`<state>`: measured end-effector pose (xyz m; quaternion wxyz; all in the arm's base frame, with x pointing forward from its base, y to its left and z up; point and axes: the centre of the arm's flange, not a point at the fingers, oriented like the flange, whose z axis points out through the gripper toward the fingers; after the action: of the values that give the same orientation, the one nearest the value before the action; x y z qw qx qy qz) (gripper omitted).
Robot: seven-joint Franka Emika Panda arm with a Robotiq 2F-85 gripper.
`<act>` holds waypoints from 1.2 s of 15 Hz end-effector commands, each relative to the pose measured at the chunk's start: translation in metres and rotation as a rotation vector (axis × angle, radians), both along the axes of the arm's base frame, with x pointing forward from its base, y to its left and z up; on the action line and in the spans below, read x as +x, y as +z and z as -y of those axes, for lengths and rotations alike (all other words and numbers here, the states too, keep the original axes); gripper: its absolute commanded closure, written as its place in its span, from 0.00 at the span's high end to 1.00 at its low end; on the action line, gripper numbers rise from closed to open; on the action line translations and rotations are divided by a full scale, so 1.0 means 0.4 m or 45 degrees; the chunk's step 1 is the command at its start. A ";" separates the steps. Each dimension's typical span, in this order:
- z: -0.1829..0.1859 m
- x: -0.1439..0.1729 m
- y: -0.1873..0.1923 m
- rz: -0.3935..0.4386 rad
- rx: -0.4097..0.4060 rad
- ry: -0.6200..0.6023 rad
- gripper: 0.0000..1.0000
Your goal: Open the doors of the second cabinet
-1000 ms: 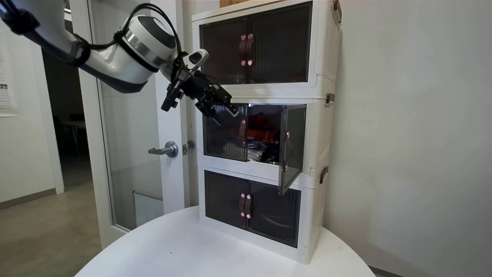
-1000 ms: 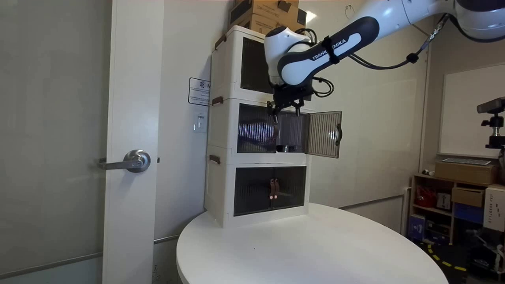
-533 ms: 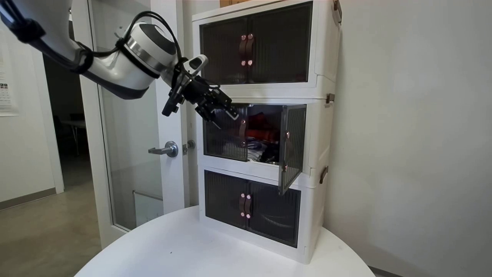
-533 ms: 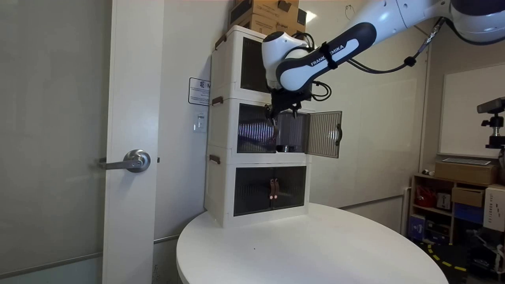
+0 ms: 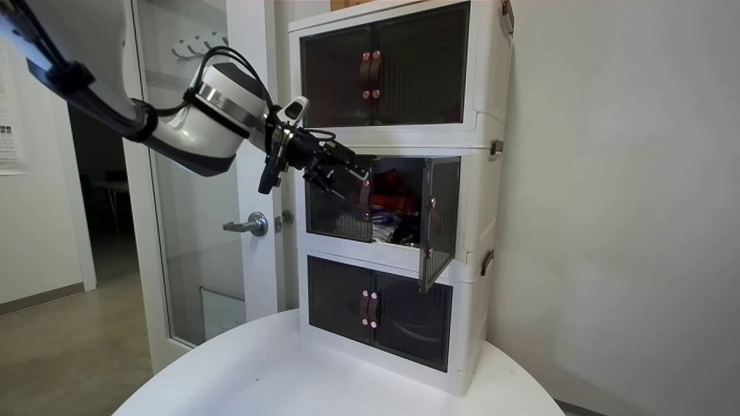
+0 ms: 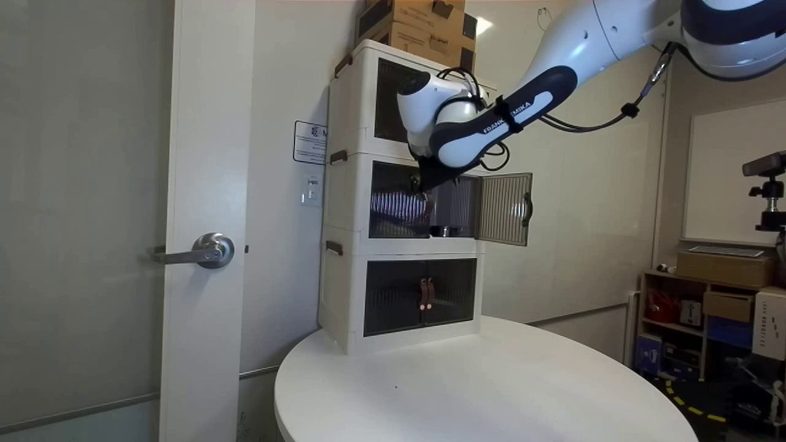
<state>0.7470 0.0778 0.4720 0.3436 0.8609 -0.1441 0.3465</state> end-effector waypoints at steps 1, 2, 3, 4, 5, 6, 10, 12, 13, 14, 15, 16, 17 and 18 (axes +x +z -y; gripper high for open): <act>0.005 0.051 -0.034 0.073 -0.056 -0.016 1.00; 0.007 0.060 -0.044 0.094 -0.061 -0.026 1.00; 0.006 0.067 -0.050 0.106 -0.066 -0.025 1.00; 0.008 0.075 -0.055 0.129 -0.074 -0.031 1.00; 0.011 0.080 -0.058 0.147 -0.081 -0.039 1.00; 0.020 0.084 -0.063 0.168 -0.084 -0.044 1.00; 0.047 0.095 -0.058 0.226 -0.093 -0.077 1.00; 0.060 0.091 -0.062 0.227 -0.092 -0.098 1.00; 0.064 0.089 -0.064 0.224 -0.091 -0.113 1.00; 0.069 0.081 -0.068 0.200 -0.085 -0.123 1.00; 0.072 0.079 -0.071 0.192 -0.088 -0.130 1.00; 0.076 0.069 -0.076 0.165 -0.094 -0.155 1.00; 0.072 0.066 -0.075 0.157 -0.096 -0.161 1.00; 0.077 0.057 -0.080 0.147 -0.101 -0.177 1.00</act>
<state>0.7733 0.0571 0.4426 0.3738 0.8193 -0.1935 0.3892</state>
